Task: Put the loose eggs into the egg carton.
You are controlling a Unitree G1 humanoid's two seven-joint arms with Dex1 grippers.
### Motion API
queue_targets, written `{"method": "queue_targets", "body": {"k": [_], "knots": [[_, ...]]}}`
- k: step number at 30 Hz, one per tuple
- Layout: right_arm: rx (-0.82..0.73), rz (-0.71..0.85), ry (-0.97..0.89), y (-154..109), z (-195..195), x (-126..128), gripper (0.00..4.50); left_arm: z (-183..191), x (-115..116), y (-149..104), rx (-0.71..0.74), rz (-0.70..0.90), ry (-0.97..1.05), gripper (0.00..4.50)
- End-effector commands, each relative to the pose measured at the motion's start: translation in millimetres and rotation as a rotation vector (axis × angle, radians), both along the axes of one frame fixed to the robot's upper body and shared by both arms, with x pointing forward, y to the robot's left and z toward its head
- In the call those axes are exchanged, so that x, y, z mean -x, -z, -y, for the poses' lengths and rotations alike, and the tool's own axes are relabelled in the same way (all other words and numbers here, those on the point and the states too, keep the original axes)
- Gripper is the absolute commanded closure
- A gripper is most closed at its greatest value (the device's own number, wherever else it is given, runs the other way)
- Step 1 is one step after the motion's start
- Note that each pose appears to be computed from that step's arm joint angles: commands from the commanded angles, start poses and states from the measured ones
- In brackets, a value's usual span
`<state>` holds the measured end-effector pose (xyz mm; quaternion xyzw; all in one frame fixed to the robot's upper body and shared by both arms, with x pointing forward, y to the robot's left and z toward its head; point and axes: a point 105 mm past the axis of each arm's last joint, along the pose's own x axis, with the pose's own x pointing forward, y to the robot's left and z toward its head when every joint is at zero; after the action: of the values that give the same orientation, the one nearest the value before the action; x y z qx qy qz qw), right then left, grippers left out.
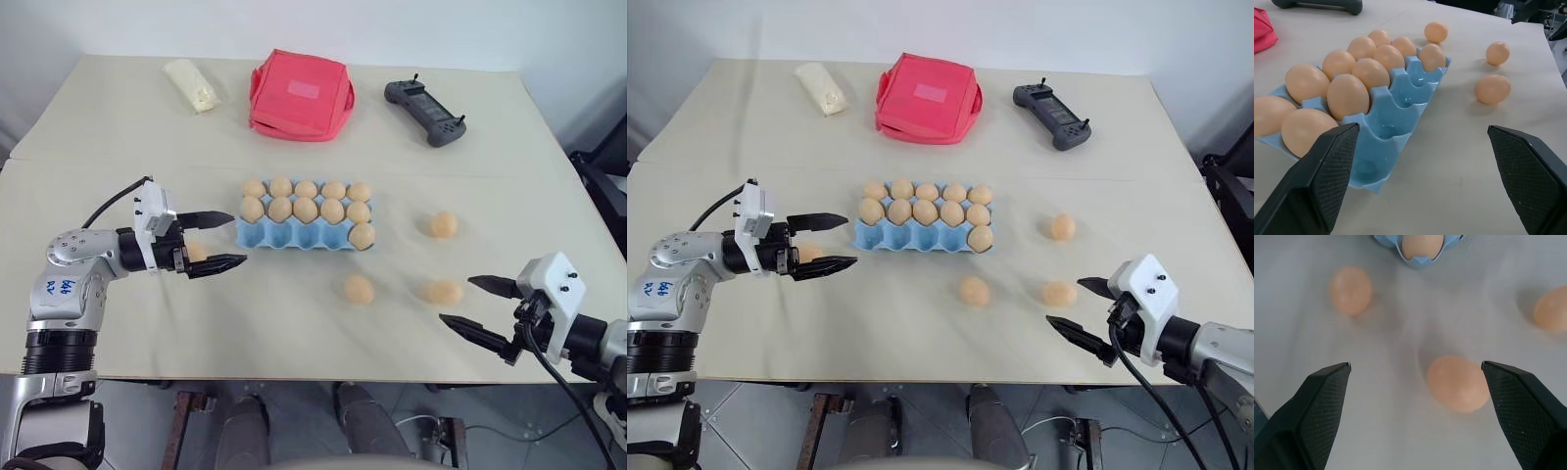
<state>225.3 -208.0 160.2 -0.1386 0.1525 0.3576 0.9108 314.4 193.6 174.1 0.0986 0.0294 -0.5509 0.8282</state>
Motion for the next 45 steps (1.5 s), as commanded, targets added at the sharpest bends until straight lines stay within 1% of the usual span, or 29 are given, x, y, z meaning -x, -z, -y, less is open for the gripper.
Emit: {"method": "queue_targets", "body": {"k": [1, 4, 7, 16, 18, 22, 28, 31, 36, 37, 39, 40, 42, 45], "knots": [[0.012, 0.040, -0.064, -7, -21, -10, 0.00, 1, 6, -7, -0.001, 0.027, 0.021, 0.02], [0.020, 0.006, -0.120, 2, -41, -24, 0.00, 1, 11, -3, -0.004, 0.014, 0.029, 0.02], [0.006, -0.028, -0.192, 6, -57, -29, 0.00, -1, 15, 0, -0.010, 0.004, 0.033, 0.02], [0.032, -0.068, -0.303, 18, -82, -49, 0.00, -6, 26, 6, -0.019, -0.004, 0.008, 0.02], [0.037, -0.081, -0.313, 22, -84, -50, 0.00, -5, 27, 6, -0.017, -0.002, 0.004, 0.02], [0.024, -0.084, -0.383, 30, -99, -52, 0.00, -5, 31, 6, -0.007, 0.003, -0.016, 0.02], [0.030, -0.087, -0.411, 35, -105, -54, 0.00, -4, 31, 6, -0.004, 0.005, -0.026, 0.02], [0.028, -0.082, -0.418, 37, -108, -54, 0.67, -3, 31, 7, -0.002, 0.005, -0.029, 0.00], [0.009, -0.040, -0.402, 29, -109, -58, 2.38, -2, 29, 6, 0.004, 0.005, -0.028, 0.00], [0.005, -0.035, -0.399, 27, -109, -58, 2.66, -3, 29, 6, 0.004, 0.005, -0.028, 0.00], [0.002, -0.017, -0.393, 24, -108, -58, 2.97, -2, 28, 6, 0.005, 0.004, -0.026, 0.00], [-0.005, -0.003, -0.386, 20, -108, -59, 3.03, -2, 28, 6, 0.006, 0.004, -0.026, 0.00], [-0.022, 0.023, -0.372, 10, -107, -62, 3.10, -1, 28, 6, 0.008, 0.005, -0.025, 0.00], [-0.061, 0.084, -0.346, -13, -108, -70, 3.13, -1, 27, 6, 0.010, 0.003, -0.025, 0.00]]}}
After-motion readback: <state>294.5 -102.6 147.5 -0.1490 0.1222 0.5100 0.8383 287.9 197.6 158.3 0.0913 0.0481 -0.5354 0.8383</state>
